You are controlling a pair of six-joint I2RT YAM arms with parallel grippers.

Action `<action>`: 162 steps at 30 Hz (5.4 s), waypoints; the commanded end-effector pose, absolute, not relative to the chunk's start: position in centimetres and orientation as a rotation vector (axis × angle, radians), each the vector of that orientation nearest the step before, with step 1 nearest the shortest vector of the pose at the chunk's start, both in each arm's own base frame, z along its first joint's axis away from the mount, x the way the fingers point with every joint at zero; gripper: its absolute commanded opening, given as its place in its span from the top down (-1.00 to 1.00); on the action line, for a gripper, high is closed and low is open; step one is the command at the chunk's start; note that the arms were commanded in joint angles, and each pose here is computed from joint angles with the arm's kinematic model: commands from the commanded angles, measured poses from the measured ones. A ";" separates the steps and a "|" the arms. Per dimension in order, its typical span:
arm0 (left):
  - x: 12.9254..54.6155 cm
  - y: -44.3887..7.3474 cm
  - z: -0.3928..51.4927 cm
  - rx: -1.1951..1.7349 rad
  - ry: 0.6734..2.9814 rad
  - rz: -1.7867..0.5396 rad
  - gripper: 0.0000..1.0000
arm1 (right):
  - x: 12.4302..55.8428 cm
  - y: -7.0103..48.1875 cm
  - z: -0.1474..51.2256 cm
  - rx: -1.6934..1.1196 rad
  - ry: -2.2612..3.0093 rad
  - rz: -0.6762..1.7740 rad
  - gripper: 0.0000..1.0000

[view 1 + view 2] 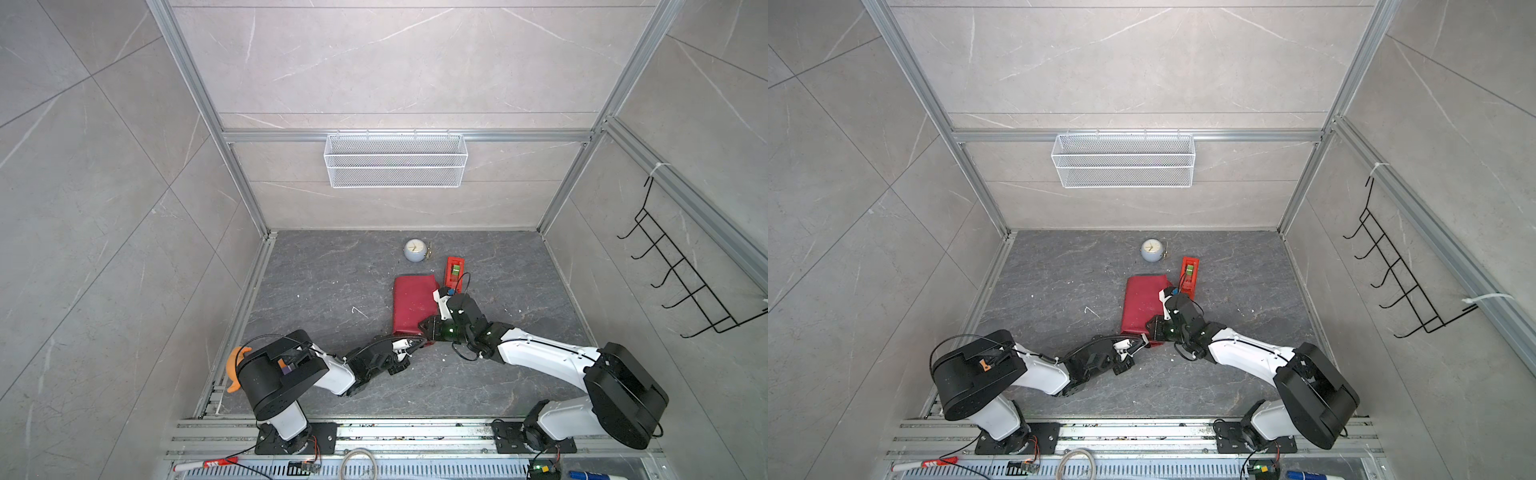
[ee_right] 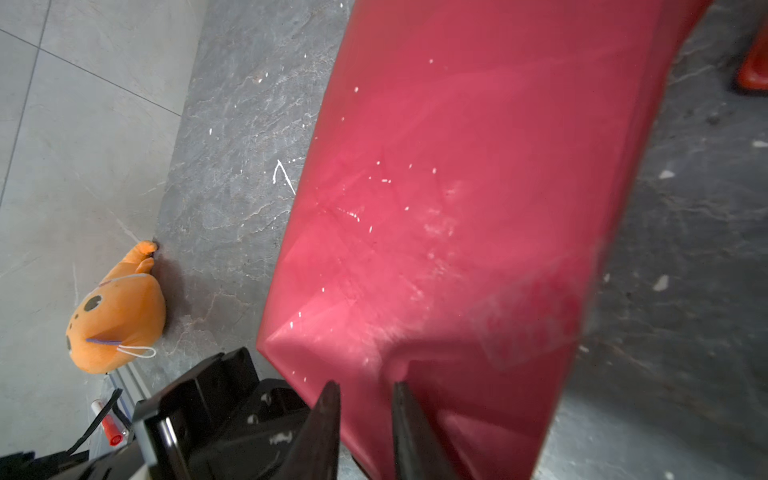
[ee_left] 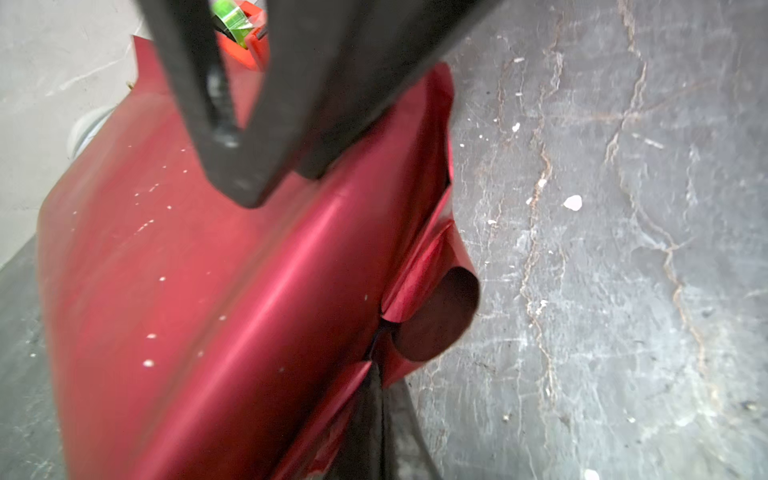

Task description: Wrap the gift box in paper

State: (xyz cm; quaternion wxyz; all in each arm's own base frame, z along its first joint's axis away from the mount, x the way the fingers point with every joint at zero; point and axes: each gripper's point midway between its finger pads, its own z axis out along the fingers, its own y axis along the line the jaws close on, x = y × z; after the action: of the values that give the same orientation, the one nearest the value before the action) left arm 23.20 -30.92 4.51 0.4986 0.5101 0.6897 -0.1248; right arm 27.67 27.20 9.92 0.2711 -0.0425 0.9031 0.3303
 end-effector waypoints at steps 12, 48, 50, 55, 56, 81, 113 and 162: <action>24.2 -31.7 7.2 1.127 1.680 -0.409 1.00 | 26.9 25.8 9.3 -0.219 2.460 0.781 0.38; 23.3 -32.2 6.6 1.146 1.728 -0.497 1.00 | 24.9 23.9 1.6 -0.462 2.194 0.366 -0.60; 23.2 -32.2 6.5 1.156 1.728 -0.495 1.00 | 25.1 23.6 1.4 -0.432 2.184 0.360 -0.54; 23.0 -32.3 6.3 1.180 1.730 -0.498 1.00 | 25.4 23.3 1.2 -0.392 2.169 0.361 -0.44; 22.9 -32.4 6.2 1.190 1.731 -0.501 1.00 | 25.4 23.4 1.2 -0.387 2.167 0.369 -0.43; 21.8 -30.2 12.9 1.313 1.463 -0.333 -0.10 | 25.6 22.7 0.6 -0.247 2.169 0.409 -0.31; 27.0 -32.6 6.6 1.613 1.389 -0.158 -0.57 | 25.9 22.8 0.7 -0.195 2.162 0.449 -0.24; 27.3 -31.4 4.5 1.643 1.463 -0.123 -0.56 | 27.9 23.2 3.6 -0.132 2.121 0.575 -0.23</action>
State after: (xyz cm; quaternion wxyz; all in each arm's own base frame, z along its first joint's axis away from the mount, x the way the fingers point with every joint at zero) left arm 27.73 -32.80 6.95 0.5011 0.6532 0.5651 -0.0538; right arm 27.34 22.78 3.06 0.4491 -0.0693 0.8637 0.2181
